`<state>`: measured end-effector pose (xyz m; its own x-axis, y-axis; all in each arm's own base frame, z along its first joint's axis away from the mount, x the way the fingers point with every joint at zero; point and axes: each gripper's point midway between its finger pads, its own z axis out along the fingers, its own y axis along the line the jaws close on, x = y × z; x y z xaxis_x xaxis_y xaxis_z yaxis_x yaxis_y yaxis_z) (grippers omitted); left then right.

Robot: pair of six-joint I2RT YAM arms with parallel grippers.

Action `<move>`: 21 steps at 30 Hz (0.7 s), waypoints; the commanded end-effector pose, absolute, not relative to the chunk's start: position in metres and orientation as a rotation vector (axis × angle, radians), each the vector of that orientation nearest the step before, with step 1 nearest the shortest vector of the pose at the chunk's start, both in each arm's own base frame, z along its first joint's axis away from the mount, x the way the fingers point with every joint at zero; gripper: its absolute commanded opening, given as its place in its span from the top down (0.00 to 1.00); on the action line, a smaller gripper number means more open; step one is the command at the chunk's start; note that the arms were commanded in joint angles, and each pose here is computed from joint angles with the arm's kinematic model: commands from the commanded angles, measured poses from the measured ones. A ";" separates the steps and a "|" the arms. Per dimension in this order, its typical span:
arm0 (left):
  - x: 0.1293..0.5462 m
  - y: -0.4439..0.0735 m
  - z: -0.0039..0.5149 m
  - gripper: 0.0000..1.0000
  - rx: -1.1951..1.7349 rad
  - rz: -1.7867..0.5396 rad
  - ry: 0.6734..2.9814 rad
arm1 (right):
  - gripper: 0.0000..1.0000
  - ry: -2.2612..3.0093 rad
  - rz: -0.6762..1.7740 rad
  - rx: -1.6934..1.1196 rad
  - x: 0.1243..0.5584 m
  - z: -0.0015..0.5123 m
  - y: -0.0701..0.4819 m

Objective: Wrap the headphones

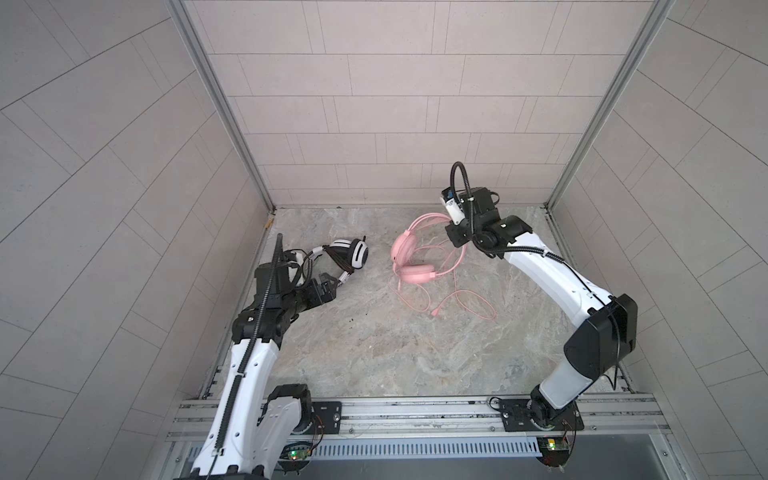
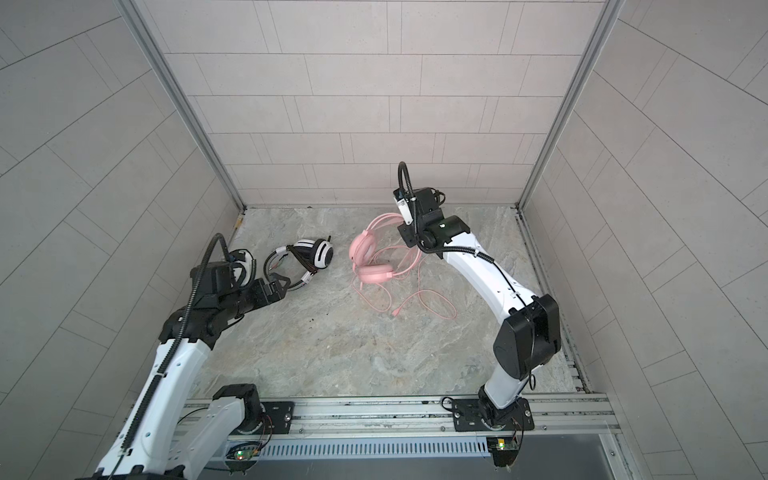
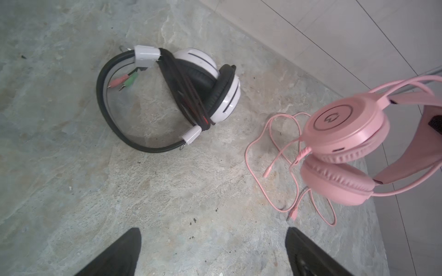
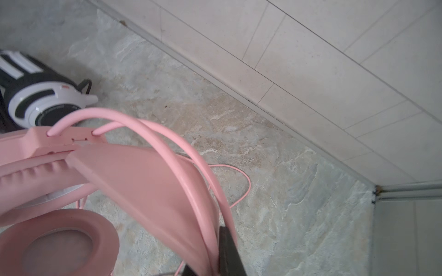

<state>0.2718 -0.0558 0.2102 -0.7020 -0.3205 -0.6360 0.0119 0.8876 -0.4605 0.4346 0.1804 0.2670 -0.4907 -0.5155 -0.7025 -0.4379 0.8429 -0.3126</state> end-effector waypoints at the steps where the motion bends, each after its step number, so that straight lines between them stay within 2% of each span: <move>1: 0.279 -0.081 0.232 0.00 -0.002 -0.573 2.263 | 0.92 2.014 -0.317 -0.823 0.428 0.303 0.173; 4: 0.283 -0.111 0.238 0.00 0.202 -0.605 2.293 | 0.92 1.936 -0.395 -0.886 0.418 0.318 0.182; 9: 0.295 -0.159 0.265 0.00 0.489 -0.715 2.241 | 0.92 1.865 -0.374 -0.955 0.402 0.334 0.191; 17: 0.313 -0.223 0.290 0.00 0.889 -0.579 2.036 | 0.93 1.887 -0.155 -1.049 0.374 0.339 0.210; 21: 0.324 -0.240 0.302 0.00 0.931 -0.513 1.916 | 0.93 1.931 -0.067 -1.090 0.365 0.340 0.219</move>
